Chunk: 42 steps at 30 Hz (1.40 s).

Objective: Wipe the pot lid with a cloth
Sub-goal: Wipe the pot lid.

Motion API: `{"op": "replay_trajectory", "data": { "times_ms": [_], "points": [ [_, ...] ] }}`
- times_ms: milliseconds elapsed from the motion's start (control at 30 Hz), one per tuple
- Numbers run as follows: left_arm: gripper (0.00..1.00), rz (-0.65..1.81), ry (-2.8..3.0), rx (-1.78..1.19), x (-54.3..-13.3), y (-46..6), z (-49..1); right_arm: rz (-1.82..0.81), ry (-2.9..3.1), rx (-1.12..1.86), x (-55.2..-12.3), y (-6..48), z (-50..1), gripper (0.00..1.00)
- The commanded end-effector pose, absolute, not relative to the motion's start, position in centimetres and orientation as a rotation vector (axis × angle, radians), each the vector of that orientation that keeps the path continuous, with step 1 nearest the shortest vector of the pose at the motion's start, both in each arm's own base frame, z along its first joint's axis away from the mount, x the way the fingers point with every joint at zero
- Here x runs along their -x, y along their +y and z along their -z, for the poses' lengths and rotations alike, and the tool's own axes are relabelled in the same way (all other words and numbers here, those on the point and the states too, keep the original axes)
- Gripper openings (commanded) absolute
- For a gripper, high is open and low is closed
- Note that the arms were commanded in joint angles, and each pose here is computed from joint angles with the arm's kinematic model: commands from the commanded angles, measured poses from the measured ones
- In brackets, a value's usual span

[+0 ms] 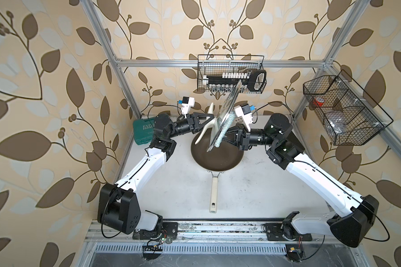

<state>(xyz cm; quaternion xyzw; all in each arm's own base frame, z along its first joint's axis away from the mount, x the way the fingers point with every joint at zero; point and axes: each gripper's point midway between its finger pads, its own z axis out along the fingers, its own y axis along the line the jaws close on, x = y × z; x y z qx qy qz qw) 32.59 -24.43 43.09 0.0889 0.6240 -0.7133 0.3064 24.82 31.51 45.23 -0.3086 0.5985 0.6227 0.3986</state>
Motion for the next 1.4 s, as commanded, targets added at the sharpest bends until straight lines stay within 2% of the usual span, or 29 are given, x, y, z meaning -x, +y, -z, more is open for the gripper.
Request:
{"op": "replay_trajectory", "data": {
  "times_ms": [0,333,533,733,967,1167,1367],
  "points": [
    [0.0,1.797,1.265,-0.475,-26.9,-22.6,-52.3,-1.504,1.496,0.742,-27.1,30.7,-46.5,0.0],
    [0.0,1.793,1.248,-0.484,-25.8,-22.3,-52.8,-1.437,1.553,0.598,-36.1,29.2,-44.5,0.0],
    [0.0,1.775,1.238,-0.494,-25.1,-22.0,-53.2,-1.488,1.636,0.577,-38.4,30.5,-40.1,0.0],
    [0.0,1.711,1.274,-0.465,-25.7,-22.0,-52.2,-1.587,1.679,0.631,-35.6,32.6,-37.0,0.0],
    [0.0,1.451,1.43,-0.42,-27.5,-21.5,-48.3,-1.663,1.643,0.661,-30.4,31.9,-37.8,0.0],
    [0.0,1.277,1.542,-0.4,-28.8,-20.9,-45.9,-1.525,1.746,0.633,-28.4,29.2,-38.8,0.0],
    [0.0,1.08,1.647,-0.402,-30.2,-19.9,-44.4,-1.364,1.895,0.511,-28.8,25.2,-37.4,0.0]
  ]
}}
